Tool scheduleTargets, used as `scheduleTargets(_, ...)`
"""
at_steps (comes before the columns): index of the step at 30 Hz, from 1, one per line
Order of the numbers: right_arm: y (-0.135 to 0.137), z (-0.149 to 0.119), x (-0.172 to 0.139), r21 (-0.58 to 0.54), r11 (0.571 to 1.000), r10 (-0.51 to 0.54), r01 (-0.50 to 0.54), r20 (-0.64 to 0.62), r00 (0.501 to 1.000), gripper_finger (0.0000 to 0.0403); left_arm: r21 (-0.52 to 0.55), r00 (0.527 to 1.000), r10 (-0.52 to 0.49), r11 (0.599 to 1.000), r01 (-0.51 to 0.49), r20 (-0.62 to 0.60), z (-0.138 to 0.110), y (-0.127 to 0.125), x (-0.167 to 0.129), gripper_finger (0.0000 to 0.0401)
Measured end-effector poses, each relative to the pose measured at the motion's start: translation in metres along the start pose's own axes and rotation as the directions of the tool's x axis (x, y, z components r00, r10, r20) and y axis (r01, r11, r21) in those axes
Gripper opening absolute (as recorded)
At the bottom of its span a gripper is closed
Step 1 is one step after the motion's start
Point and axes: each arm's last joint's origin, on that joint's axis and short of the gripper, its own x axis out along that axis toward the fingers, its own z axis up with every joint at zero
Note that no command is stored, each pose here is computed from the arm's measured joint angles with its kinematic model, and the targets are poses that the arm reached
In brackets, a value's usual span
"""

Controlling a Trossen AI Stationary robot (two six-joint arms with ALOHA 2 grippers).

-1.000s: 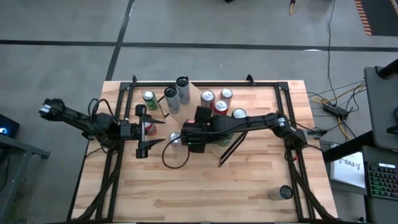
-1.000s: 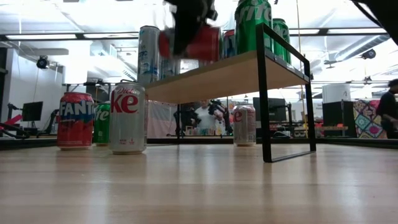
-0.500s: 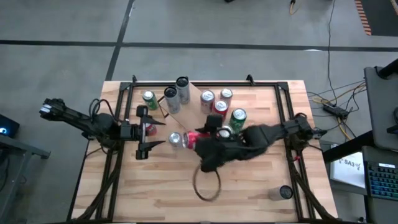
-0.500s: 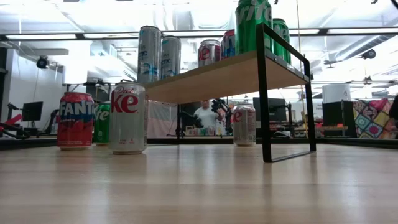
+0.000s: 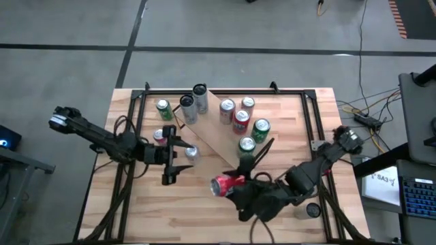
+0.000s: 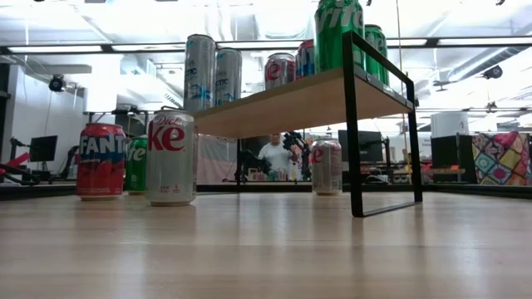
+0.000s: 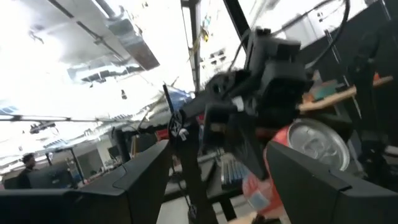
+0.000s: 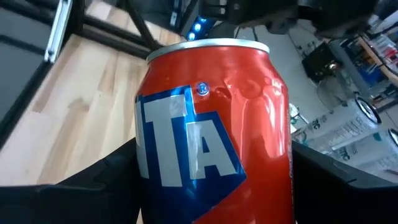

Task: Place canned beverage on shelf
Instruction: Put the right orange soda can on the shelf aligned with the other orange soda can

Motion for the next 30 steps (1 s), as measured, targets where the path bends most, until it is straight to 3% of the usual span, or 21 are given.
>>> scheduleTargets(7,0.002,-0.039,-0.001,0.094,0.995,-0.034,0.015,0.200,0.979,0.0289,-0.019,1.000,-0.025,1.000,0.025,0.018,-0.009,-0.015,0.007,0.0251)
scheduleTargets(14,0.011,-0.066,0.004,0.138,0.990,-0.091,0.028,0.475,0.875,0.0289,-0.054,0.999,-0.054,0.997,0.053,-0.010,-0.015,-0.028,0.033,0.0253)
scheduleTargets(17,0.015,-0.073,0.008,0.126,0.991,-0.090,0.033,0.479,0.873,0.0289,-0.072,0.994,-0.083,0.994,0.079,-0.064,-0.021,-0.036,0.052,0.0271)
scheduleTargets(22,0.018,-0.078,0.009,0.139,0.990,-0.099,0.038,0.464,0.881,0.0289,-0.049,0.976,-0.135,0.990,0.129,-0.168,-0.026,-0.050,0.079,0.0336)
scheduleTargets(25,0.020,-0.081,0.008,0.137,0.989,-0.116,0.060,0.448,0.886,0.0290,-0.016,0.967,-0.117,0.993,0.117,-0.228,-0.035,-0.058,0.091,0.0373)
scheduleTargets(30,0.022,-0.083,0.009,0.125,0.990,-0.111,0.061,0.446,0.888,0.0290,-0.039,0.958,-0.119,0.993,0.113,-0.260,-0.042,-0.066,0.112,0.0397)
